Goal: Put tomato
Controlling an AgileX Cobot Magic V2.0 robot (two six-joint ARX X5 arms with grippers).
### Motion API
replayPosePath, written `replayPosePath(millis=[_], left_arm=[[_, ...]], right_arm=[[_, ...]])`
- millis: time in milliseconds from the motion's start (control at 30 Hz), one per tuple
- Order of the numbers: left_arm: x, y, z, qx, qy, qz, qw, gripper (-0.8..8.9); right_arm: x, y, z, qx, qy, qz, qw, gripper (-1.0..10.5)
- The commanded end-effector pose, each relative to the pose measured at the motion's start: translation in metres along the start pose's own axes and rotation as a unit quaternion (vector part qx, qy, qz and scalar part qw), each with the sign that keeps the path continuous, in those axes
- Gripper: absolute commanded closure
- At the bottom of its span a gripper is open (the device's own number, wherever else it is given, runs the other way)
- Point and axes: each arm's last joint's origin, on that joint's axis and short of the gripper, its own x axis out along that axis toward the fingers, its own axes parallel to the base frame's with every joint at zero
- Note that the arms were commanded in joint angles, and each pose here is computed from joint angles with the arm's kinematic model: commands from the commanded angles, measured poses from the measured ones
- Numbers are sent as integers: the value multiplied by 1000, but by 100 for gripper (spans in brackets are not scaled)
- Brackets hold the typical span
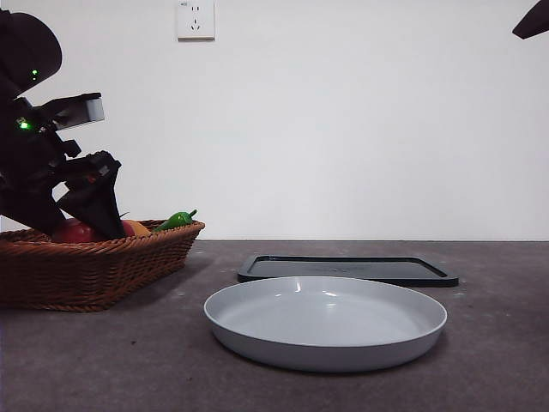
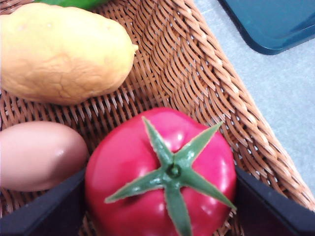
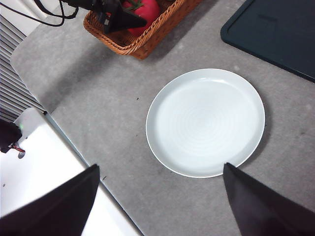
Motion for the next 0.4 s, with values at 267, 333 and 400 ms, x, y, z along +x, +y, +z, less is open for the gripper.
replayPosePath(millis=[267,333,400], left_arm=[[-45,-8,26,-8,-88,8,996,514],[-60,-14,31,-11,-114,-5,993,514],[-74,-22,35,-13,-138,-33,990,514]], right_arm=[[-2,2,5,-10,-7,1,1000,546],[-2,2,5,-10,-7,1,1000,546],[-2,2,5,-11,-7,1,1000,546]])
